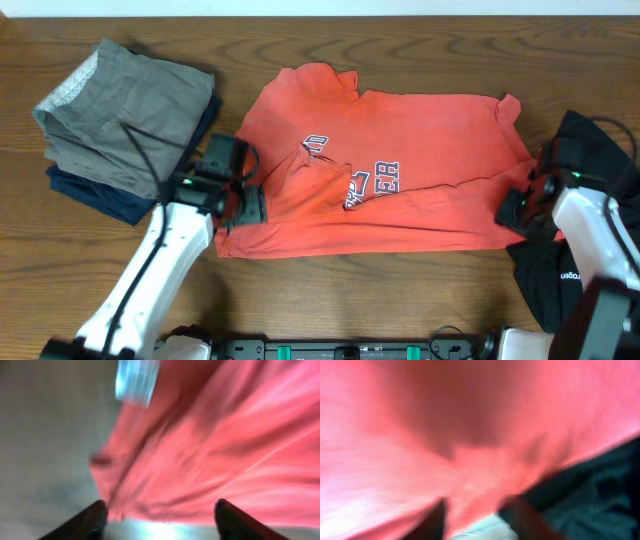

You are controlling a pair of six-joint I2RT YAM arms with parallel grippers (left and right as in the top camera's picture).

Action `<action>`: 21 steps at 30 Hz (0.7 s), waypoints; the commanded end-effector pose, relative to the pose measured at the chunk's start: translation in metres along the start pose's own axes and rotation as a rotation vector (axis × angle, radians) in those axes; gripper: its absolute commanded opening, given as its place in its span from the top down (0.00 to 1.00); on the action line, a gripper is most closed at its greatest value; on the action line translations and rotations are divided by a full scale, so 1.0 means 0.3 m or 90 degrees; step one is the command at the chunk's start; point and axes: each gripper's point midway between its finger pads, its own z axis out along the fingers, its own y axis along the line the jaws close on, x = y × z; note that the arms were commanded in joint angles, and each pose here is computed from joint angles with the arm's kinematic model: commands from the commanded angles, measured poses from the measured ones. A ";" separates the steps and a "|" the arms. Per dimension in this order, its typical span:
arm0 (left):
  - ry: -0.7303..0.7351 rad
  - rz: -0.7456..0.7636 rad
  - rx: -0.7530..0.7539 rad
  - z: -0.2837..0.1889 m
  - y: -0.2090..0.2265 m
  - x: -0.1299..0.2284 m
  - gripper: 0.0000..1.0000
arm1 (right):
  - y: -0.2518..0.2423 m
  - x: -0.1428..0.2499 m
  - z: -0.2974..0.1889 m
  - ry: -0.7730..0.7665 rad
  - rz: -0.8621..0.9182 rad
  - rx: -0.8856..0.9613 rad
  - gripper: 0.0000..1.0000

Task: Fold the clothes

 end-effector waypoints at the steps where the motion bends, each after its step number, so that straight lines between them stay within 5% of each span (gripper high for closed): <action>1: -0.104 0.034 0.025 -0.116 -0.045 -0.159 0.21 | 0.112 -0.074 -0.131 -0.079 -0.067 -0.133 0.26; 11: -0.216 0.113 0.070 -0.136 -0.217 -0.564 0.05 | 0.144 -0.063 -0.228 -0.118 -0.091 -0.178 0.22; 21: -0.319 0.162 0.095 0.120 -0.353 -0.902 0.03 | 0.122 0.015 -0.212 -0.055 -0.084 -0.165 0.25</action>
